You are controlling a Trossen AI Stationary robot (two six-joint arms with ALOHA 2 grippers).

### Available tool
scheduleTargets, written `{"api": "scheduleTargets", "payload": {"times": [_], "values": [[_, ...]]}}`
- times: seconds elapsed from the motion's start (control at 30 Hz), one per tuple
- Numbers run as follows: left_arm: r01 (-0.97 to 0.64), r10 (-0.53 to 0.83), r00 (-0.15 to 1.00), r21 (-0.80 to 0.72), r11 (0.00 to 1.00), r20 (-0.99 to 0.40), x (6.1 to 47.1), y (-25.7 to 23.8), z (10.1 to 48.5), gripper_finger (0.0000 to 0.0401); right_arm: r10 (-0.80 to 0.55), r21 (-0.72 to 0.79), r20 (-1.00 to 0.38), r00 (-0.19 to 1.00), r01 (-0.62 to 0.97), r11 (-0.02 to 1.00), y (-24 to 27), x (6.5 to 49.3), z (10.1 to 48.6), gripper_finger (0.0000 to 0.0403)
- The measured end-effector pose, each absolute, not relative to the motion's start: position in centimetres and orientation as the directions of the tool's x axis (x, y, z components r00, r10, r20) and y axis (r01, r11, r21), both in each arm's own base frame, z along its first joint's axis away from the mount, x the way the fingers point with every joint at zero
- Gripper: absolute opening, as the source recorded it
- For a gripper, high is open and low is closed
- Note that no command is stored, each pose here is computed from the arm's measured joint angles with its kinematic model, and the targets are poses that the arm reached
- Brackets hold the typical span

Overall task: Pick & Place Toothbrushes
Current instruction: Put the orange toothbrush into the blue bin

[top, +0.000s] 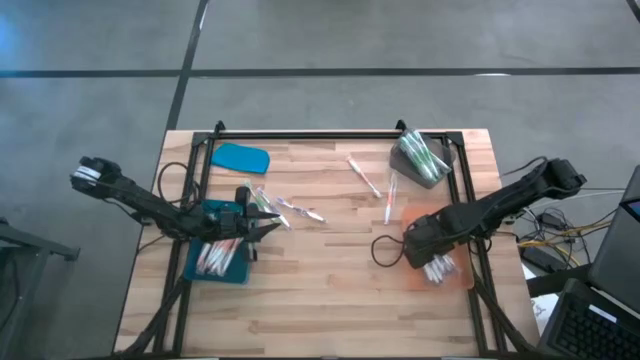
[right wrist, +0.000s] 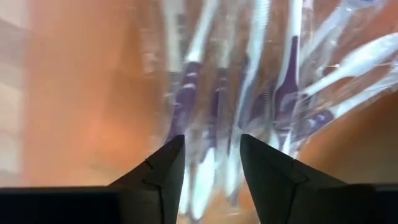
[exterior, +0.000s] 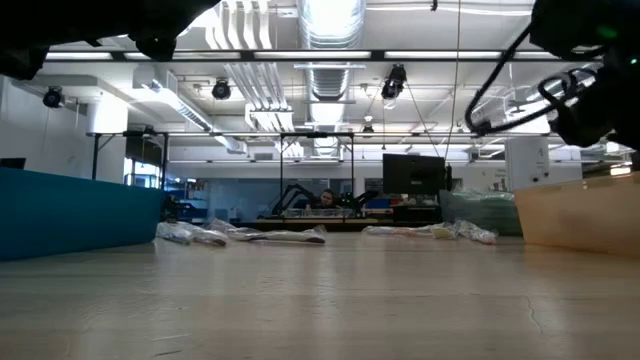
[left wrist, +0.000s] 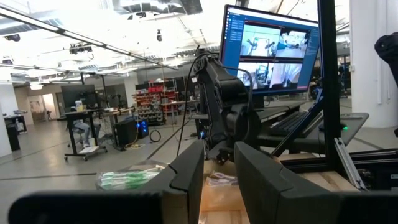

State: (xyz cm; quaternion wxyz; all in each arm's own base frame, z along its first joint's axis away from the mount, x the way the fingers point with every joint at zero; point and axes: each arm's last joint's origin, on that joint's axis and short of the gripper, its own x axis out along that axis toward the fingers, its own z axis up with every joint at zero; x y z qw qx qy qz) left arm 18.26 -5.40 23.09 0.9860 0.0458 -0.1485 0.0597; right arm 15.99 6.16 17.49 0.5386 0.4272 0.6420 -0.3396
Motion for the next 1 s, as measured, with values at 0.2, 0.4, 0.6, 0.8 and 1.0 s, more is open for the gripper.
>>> {"api": "scheduleTargets", "payload": {"times": [0.2,0.4,0.6,0.8,1.0], "values": [[-0.131,0.104,0.949,0.073,0.989,0.298,18.3,-5.4,23.1,0.0097,0.195,0.095,-0.981,0.014,0.907,0.411,6.4,16.7,19.0,0.0162],[-0.131,0.104,0.949,0.073,0.989,0.297,18.3,-5.4,23.1,0.0097,0.183,0.151,-0.980,0.077,0.890,0.431,6.5,17.5,20.5,0.0169],[-0.131,0.104,0.949,0.072,0.989,0.298,18.3,-5.4,23.1,0.0097,0.149,0.197,-0.978,0.144,0.873,0.447,6.3,18.4,21.8,0.0163],[-0.126,0.104,0.949,0.053,0.991,0.297,18.3,-5.4,23.1,0.0097,0.053,0.230,-0.971,0.232,0.860,0.456,4.7,19.5,23.3,0.0143],[-0.125,0.104,0.949,0.052,0.991,0.298,18.3,-5.4,23.1,0.0097,-0.048,0.246,-0.952,0.302,0.848,0.470,2.4,20.6,24.7,0.0125]]}}
